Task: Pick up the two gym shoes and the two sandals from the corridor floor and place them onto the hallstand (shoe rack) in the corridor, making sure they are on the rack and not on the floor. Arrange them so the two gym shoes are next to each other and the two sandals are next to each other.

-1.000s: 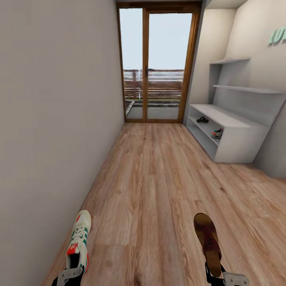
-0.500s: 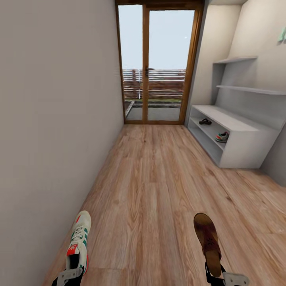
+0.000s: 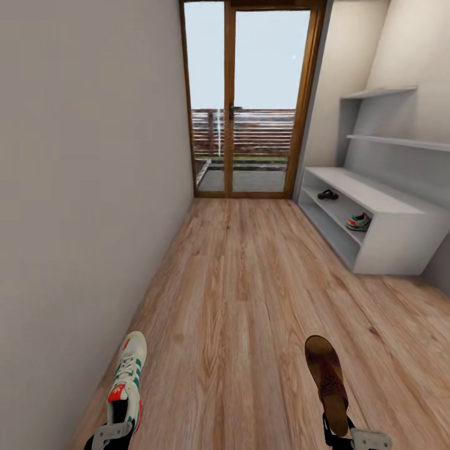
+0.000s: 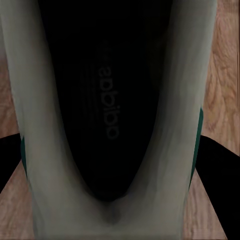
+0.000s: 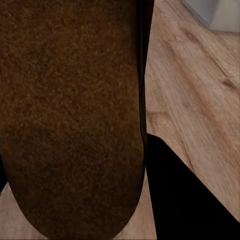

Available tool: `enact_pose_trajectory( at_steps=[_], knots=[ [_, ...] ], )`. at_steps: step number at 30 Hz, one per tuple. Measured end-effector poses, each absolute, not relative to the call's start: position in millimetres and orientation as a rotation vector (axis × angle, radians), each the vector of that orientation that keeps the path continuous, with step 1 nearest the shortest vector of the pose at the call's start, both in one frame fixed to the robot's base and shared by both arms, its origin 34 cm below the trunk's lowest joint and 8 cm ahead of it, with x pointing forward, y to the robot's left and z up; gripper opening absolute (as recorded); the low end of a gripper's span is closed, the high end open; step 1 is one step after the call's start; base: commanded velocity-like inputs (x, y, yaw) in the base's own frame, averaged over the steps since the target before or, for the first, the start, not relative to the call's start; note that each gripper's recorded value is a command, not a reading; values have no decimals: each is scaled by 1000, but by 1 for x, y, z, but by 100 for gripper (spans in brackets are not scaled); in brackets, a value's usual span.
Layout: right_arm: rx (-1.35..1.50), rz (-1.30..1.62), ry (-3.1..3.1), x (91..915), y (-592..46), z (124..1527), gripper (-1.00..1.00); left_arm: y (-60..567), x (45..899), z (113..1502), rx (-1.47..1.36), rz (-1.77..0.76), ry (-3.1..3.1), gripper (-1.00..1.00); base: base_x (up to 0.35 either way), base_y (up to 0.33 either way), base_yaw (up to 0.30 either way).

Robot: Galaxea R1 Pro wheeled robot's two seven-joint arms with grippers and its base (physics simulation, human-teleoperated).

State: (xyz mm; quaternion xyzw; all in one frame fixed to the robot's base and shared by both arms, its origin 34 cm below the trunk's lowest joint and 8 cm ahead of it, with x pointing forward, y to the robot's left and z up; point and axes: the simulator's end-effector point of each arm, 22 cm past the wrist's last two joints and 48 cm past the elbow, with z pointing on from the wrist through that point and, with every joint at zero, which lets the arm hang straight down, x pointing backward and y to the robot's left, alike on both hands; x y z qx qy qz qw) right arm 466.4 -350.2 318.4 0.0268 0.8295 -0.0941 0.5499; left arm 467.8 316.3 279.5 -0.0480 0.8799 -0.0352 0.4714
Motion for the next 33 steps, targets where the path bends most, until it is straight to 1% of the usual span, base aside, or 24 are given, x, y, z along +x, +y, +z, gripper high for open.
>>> enact_pose_trajectory(
  at_steps=[2, 4, 5, 6, 33],
  knots=[
    [63, -223, 1964, 466, -350, 318, -100, 310, 468, 279, -92, -101, 2157, -100, 340, 0, 0],
    [63, -223, 1964, 466, -350, 318, -100, 288, 468, 278, 5, -151, 2166, -100, 340, 0, 0],
    [63, -222, 1964, 466, -350, 318, -100, 264, 467, 277, 114, -202, 2172, -100, 340, 0, 0],
    [64, -223, 1964, 466, -350, 318, -100, 259, 466, 277, 132, -212, 2174, -100, 340, 0, 0],
    [65, -224, 1963, 466, -351, 318, -100, 257, 466, 276, 135, -210, 2174, -100, 340, 0, 0]
  ],
)
